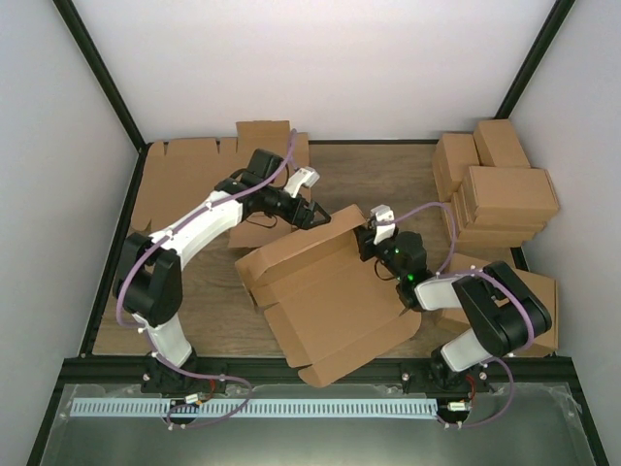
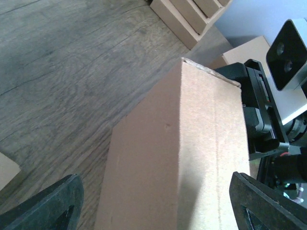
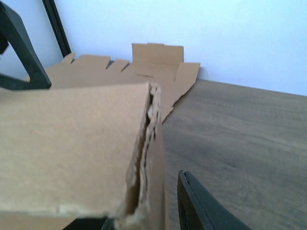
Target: Fold the paper box
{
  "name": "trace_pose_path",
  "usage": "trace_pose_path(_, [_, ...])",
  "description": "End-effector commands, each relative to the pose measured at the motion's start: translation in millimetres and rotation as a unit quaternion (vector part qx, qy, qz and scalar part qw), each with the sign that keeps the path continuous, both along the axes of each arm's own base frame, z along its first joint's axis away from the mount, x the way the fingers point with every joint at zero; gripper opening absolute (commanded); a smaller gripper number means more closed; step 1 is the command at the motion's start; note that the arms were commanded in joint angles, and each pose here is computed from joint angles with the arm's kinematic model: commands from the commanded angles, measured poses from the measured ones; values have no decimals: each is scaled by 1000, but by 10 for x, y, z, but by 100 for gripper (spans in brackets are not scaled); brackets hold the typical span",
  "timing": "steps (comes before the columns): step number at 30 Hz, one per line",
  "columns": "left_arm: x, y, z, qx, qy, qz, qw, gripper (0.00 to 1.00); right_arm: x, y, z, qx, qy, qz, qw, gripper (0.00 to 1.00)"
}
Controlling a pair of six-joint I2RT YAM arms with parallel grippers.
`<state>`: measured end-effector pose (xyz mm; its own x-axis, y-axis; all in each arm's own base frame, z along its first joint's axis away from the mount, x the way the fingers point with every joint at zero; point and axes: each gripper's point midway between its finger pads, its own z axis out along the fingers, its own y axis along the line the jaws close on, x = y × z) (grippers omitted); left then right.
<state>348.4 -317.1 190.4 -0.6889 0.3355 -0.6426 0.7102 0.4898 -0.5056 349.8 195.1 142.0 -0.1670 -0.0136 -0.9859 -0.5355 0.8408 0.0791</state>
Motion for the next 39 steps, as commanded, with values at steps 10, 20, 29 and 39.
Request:
trace_pose_path(10, [-133, -150, 27, -31, 11, -50, 998, 81, 118, -6, 505, 52, -97, -20, 994, 10])
trace_pose_path(20, [-73, -52, 399, -24, -53, -22, 998, 83, 120, -54, 471, 43, -84, -33, 995, 1])
trace_pose_path(29, [-164, 671, 1933, -45, -184, 186, 964, 100, 470, -373, 580, 109, -15, -147, 983, 1])
trace_pose_path(39, [-947, 1035, 1434, -41, -76, 201, 976, 100, 803, -801, 587, 281, 124, -202, 930, 1])
